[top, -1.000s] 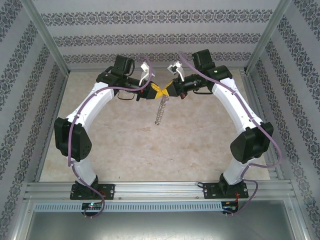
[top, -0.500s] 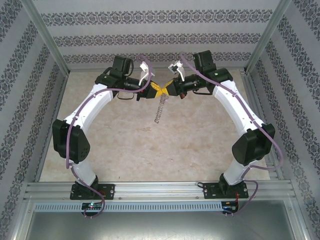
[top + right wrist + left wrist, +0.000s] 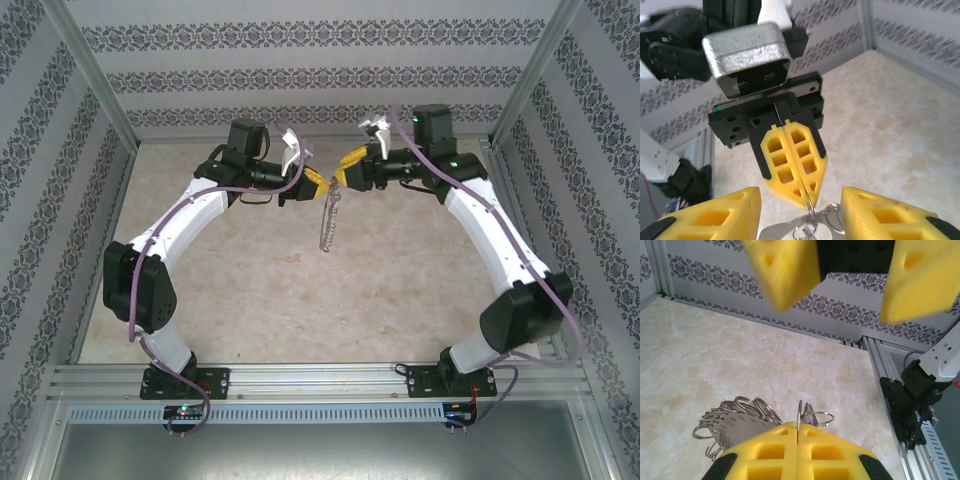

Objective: Put the keys on the keyring

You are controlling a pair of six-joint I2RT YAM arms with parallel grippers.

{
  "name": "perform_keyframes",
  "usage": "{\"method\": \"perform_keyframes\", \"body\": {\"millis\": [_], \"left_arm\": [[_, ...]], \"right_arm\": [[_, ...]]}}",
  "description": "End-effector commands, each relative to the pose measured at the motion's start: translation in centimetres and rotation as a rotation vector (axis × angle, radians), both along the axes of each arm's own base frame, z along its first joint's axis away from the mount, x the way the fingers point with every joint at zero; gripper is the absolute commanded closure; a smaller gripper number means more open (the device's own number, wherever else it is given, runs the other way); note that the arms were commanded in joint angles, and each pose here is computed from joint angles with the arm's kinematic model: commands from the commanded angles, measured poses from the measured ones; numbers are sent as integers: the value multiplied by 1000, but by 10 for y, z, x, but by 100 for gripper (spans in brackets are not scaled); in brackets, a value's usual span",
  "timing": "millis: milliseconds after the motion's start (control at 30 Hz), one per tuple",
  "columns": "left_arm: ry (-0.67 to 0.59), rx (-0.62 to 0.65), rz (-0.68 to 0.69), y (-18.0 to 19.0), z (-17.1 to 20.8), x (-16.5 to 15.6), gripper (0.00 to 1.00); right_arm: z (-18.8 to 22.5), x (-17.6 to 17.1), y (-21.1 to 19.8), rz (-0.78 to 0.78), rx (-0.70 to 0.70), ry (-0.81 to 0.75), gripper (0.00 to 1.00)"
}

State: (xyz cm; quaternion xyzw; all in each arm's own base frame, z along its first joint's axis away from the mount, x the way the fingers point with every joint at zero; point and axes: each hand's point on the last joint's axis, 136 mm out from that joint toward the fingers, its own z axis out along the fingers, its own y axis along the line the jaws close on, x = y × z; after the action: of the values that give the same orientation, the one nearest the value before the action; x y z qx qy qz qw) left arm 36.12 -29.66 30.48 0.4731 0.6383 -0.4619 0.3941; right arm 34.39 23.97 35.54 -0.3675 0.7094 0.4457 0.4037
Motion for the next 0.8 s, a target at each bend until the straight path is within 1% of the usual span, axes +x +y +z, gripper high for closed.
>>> {"method": "perform_keyframes", "body": {"millis": [0,67,167,267,300,400,533,767], "left_arm": [[-100,-63,12,1,33,-5,100],[-108,-69,34,1,33,-4,100],[-137,-88,69,4,35,-3,100],[-137,-102,71,4,37,-5,100],[-135,-106,69,4,38,-6,100],[-137,-124,71,5,41,-8,100],[-136,-144,73,5,44,-9,100],[-128,-158,64,4,46,-12,100]], "right_arm": [[11,2,-14,-101,53,-53,53],[-1,4,-22,-177,74,-43,53],[-18,4,-28,-253,147,-23,52],[-36,-7,-23,-224,200,-7,51],[-40,-11,-20,-207,210,-1,49],[-50,-19,-9,-155,212,23,49],[-52,-26,4,-97,210,23,49],[-51,-26,13,-58,211,20,51]]}}
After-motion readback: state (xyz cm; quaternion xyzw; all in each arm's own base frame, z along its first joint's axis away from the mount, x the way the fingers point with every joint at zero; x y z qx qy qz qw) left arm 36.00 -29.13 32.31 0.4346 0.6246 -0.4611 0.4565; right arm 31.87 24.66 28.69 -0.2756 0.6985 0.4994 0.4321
